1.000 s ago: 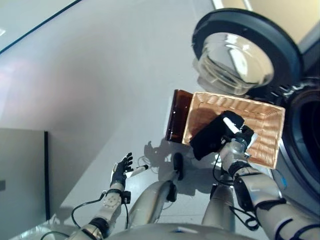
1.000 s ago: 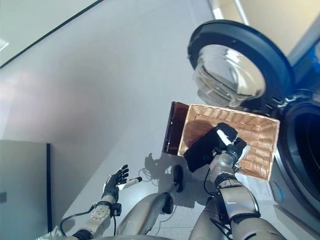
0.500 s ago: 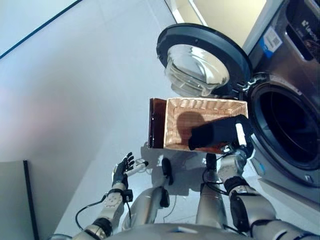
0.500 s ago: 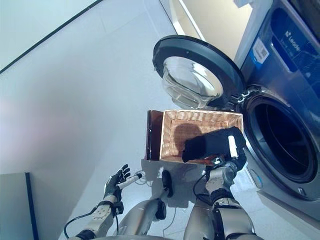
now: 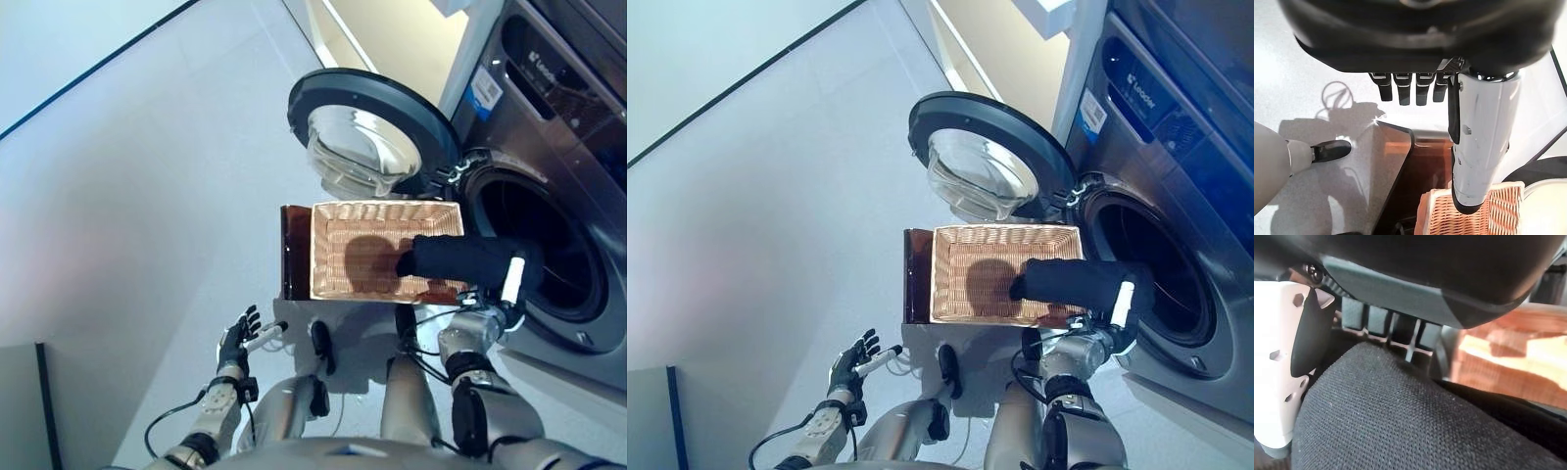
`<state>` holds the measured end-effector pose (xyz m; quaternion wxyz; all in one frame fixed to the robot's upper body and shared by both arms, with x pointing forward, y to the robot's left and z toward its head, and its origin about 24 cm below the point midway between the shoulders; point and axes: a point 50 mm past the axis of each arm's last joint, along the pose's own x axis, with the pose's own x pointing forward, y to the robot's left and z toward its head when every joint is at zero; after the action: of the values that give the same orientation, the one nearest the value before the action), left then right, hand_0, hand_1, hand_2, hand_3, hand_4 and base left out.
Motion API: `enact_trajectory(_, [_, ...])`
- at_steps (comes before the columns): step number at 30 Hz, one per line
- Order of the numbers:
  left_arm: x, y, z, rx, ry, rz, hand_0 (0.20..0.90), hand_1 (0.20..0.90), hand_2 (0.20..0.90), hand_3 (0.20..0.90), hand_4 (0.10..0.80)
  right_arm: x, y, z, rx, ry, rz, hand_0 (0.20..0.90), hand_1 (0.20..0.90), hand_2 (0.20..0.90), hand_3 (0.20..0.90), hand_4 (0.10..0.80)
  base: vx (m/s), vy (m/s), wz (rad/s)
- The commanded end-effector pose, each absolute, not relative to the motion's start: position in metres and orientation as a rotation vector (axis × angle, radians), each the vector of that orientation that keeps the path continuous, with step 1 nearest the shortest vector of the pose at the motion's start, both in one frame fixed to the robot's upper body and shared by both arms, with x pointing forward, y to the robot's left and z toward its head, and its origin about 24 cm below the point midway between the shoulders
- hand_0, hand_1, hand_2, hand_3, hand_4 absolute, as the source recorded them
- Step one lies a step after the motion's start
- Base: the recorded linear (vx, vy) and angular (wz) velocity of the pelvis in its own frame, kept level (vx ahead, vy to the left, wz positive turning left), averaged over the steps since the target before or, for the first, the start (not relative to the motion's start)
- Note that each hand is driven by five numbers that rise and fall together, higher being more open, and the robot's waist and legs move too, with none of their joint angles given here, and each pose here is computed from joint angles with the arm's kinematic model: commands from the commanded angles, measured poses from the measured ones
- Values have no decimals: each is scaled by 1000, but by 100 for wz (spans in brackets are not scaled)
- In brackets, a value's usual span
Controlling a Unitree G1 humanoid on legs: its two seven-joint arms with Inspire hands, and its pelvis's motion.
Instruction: Pick up the clothes and place them into the washing machine
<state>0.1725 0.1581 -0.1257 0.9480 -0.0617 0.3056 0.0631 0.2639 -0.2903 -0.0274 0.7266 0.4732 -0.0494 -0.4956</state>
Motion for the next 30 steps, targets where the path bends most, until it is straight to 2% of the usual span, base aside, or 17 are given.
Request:
enact_trajectory(1, [202,169,-104,-146,461,176,900,900,900,900,800,289,-323,46,968,-436,-1037,200,200,200,200,300,-126,-67,9])
enact_trajectory(8, [210,186,-95,-116,409,224,900,900,900,900,800,304,-337,91,987,-593,-1047,200,200,200,200,300,-67,-80,-3])
enact_trajectory(16, [200,193,-98,-88,418,226,900,900,900,900,800,315,-378,198,914,-813,-1077,200,200,200,200,300,-12,31,-12])
enact_trajectory(25, [200,187,-94,-79,384,202,900,900,900,900,800,297,-410,278,655,-889,-1131,200,200,200,200,300,8,-15,10])
enact_trajectory(30, [208,187,-83,-67,323,182,900,900,900,900,800,285,-410,343,472,-993,-1094,200,200,200,200,300,-14,-74,10])
